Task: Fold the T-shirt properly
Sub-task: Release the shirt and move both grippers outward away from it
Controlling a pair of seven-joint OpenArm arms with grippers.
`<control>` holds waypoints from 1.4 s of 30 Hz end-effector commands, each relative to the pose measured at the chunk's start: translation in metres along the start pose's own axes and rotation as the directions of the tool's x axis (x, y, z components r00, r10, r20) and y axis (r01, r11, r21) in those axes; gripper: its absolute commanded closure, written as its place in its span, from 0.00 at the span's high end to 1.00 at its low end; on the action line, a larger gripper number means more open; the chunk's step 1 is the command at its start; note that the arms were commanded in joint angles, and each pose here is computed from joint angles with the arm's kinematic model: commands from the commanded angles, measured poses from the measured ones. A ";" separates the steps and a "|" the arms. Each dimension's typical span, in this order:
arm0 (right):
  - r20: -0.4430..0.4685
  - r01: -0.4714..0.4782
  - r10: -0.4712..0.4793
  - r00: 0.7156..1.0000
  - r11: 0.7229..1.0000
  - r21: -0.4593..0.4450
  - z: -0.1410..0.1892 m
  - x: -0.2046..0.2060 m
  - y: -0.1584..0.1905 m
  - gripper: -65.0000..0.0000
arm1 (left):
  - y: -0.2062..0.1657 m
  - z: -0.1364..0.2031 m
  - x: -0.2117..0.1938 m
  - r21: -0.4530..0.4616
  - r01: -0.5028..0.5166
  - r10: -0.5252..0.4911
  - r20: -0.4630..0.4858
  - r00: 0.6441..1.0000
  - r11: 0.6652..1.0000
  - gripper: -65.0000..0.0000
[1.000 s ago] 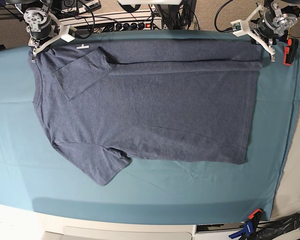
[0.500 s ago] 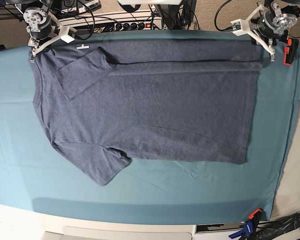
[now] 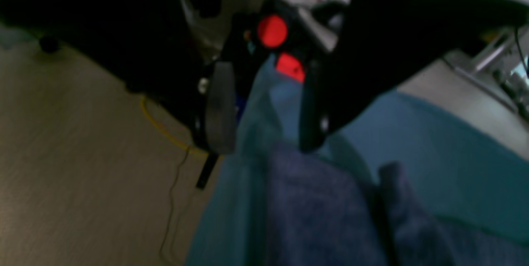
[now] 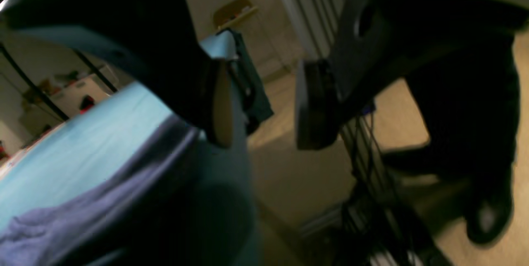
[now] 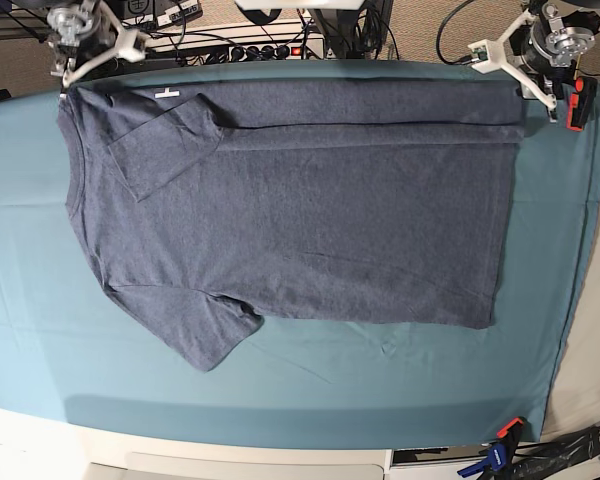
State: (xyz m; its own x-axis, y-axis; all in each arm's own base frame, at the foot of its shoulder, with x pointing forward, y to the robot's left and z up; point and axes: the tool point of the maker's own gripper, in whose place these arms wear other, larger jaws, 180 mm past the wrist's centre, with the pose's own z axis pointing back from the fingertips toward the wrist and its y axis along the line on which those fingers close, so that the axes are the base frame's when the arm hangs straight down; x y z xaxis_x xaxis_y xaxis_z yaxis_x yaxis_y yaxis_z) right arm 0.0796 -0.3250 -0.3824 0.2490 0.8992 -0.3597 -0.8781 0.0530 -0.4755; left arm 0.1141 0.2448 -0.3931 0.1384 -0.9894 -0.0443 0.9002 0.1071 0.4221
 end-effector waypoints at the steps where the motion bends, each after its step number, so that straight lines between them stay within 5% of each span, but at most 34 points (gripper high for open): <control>1: -0.001 -0.015 0.015 1.000 0.999 -0.052 0.007 -0.001 -0.012 0.40 | 0.012 0.007 0.005 0.038 0.009 -0.010 0.017 1.000 0.999 0.41; 7: 0.079 0.025 -0.007 0.997 0.973 -0.231 0.050 0.021 -0.046 0.40 | 0.035 0.041 0.047 0.108 -0.001 -0.014 0.135 0.991 0.994 0.41; 13: 0.130 0.157 -0.109 0.985 0.875 -0.458 0.087 0.016 -0.119 0.40 | 0.077 0.056 0.055 0.265 0.002 -0.046 0.161 0.986 0.964 0.41; 15: 0.116 0.190 -0.151 0.982 0.799 -0.570 0.095 -0.004 -0.153 0.40 | 0.099 0.059 0.053 0.319 -0.024 -0.031 0.169 0.985 0.947 0.41; 18: 0.155 0.302 -0.279 0.948 0.627 -0.718 0.116 -0.037 -0.207 0.40 | 0.143 0.071 0.053 0.417 -0.109 0.015 0.222 0.975 0.902 0.41; 23: 0.337 0.550 -0.507 0.793 0.360 -0.753 0.140 -0.081 -0.249 0.40 | 0.203 0.095 0.056 0.485 -0.254 0.083 0.346 0.935 0.837 0.41; 26: 0.460 0.678 -0.574 0.677 0.245 -0.693 0.141 -0.084 -0.255 0.40 | 0.210 0.101 0.066 0.440 -0.305 0.106 0.421 0.901 0.845 0.41; 31: 0.622 0.839 -0.594 0.510 0.182 -0.513 0.132 -0.055 -0.258 0.40 | 0.192 0.090 0.079 0.282 -0.346 0.172 0.497 0.851 0.895 0.41; 34: 0.662 0.895 -0.615 0.429 0.187 -0.405 0.109 -0.038 -0.259 0.40 | 0.178 0.068 0.072 0.160 -0.391 0.268 0.498 0.825 0.906 0.41; 38: 0.646 0.944 -0.692 0.323 0.191 -0.268 0.053 -0.023 -0.256 0.40 | 0.164 0.041 0.064 0.013 -0.469 0.402 0.493 0.772 0.883 0.41; 42: 0.617 0.980 -0.762 0.198 0.133 -0.150 0.010 -0.022 -0.259 0.40 | 0.162 0.029 0.065 -0.085 -0.540 0.504 0.502 0.703 0.838 0.41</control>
State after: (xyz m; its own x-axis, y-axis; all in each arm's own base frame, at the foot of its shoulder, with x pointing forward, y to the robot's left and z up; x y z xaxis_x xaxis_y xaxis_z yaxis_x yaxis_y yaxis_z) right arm 0.2932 -0.3502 -0.2600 0.5034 0.3722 0.7798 0.1695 0.8424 -0.5115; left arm 0.2496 0.1946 -0.3143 0.3750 -0.6896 0.6196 0.7199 0.6377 0.2740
